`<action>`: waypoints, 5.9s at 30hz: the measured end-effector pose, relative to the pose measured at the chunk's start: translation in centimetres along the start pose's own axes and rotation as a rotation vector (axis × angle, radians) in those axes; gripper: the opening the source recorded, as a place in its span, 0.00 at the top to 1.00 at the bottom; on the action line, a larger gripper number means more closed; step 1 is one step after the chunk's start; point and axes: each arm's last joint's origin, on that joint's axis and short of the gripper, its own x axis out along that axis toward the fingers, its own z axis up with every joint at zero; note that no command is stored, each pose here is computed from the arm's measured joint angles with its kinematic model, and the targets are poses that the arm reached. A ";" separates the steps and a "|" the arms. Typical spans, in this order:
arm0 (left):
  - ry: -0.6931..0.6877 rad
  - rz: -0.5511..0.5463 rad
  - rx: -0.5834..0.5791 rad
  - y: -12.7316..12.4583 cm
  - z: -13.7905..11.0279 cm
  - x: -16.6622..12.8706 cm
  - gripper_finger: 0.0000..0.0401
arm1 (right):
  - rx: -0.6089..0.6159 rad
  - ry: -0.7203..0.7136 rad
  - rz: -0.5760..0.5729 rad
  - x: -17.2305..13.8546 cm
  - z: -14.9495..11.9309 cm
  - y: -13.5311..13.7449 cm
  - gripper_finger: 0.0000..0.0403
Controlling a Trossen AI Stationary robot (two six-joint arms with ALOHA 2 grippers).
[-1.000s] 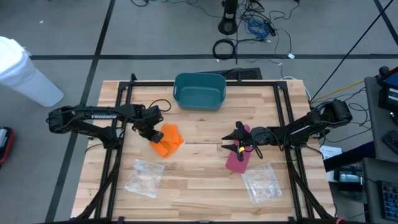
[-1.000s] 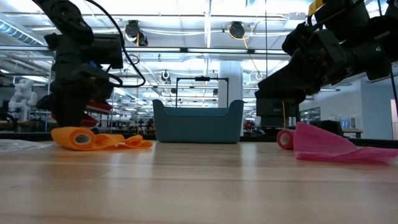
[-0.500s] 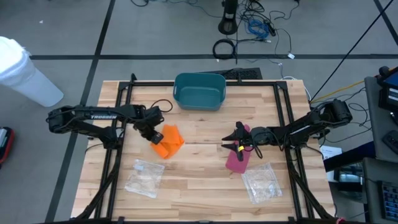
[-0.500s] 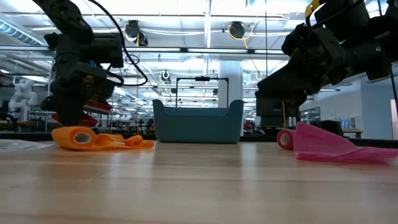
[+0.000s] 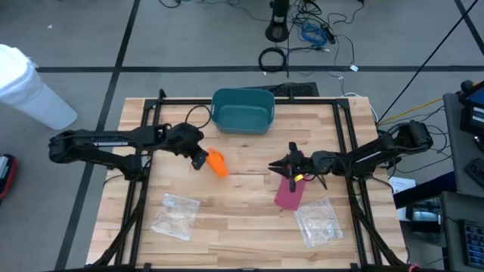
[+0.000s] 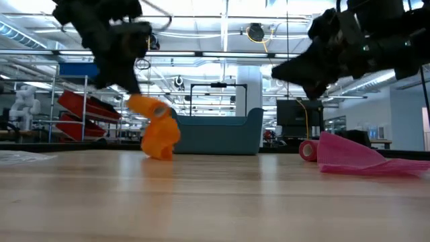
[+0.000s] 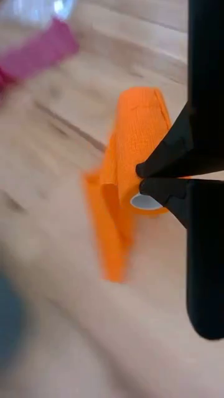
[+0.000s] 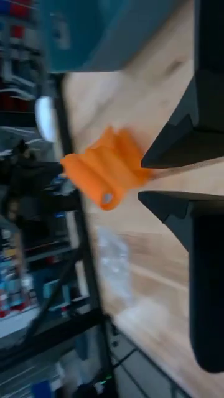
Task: Roll bandage
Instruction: Roll the orange bandage
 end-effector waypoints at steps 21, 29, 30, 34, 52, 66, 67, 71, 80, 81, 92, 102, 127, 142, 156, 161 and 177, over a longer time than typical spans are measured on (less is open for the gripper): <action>-0.636 0.031 0.433 -7.3 2.8 2.4 1.00 | -0.290 -0.045 -0.218 2.0 5.1 2.6 0.48; -0.696 -0.009 0.354 -7.8 3.2 3.9 1.00 | -0.483 -0.004 -0.292 1.6 4.5 3.6 0.57; -0.704 -0.012 0.351 -7.9 3.3 3.9 1.00 | -0.491 0.001 -0.298 1.6 4.5 3.7 0.58; -0.736 -0.026 0.339 -8.0 3.5 3.8 1.00 | -0.523 0.028 -0.364 1.5 4.2 3.7 0.58; -0.773 -0.055 0.300 -8.2 3.8 3.5 1.00 | -0.503 -0.013 -0.358 1.6 4.7 3.5 0.59; -0.806 -0.104 0.269 -8.6 3.8 5.6 1.00 | -0.507 -0.051 -0.340 1.6 5.1 3.5 0.59; -0.806 -0.105 0.270 -8.6 3.8 5.6 1.00 | -0.507 -0.051 -0.341 1.6 5.1 3.5 0.59; -0.800 -0.119 0.277 -8.7 3.8 5.7 1.00 | -0.511 -0.051 -0.343 1.6 5.1 3.5 0.67; -0.742 -0.167 0.332 -9.0 3.2 5.7 0.96 | -0.613 -0.019 -0.368 1.4 4.9 3.6 0.97; -0.731 -0.166 0.364 -9.0 3.1 5.7 0.95 | -0.624 -0.019 -0.368 1.3 5.0 3.7 0.98; -0.786 -0.125 0.713 -10.3 2.5 2.9 0.79 | -0.466 -0.116 -0.297 -1.0 7.8 3.8 0.99; -0.810 -0.046 0.778 -9.8 3.0 4.0 0.79 | -0.071 -0.182 0.014 -3.4 10.4 2.0 1.00; -0.820 -0.168 0.697 -9.5 4.3 7.8 0.47 | 0.014 -0.125 0.048 -2.0 9.5 1.0 1.00; -0.756 -0.145 0.710 -9.9 4.8 10.1 0.89 | 0.016 -0.160 0.087 -2.1 10.0 0.8 1.00; -0.570 -0.266 0.752 -11.5 2.0 10.7 1.00 | -0.084 -0.192 -0.081 -2.6 10.4 0.2 1.00; -0.510 -0.297 0.769 -12.5 0.7 10.7 1.00 | -0.191 -0.159 -0.203 -2.6 10.1 -0.2 1.00; -0.477 -0.220 0.642 -12.3 0.4 10.9 0.87 | -0.516 -0.040 -0.287 -2.8 9.3 0.3 1.00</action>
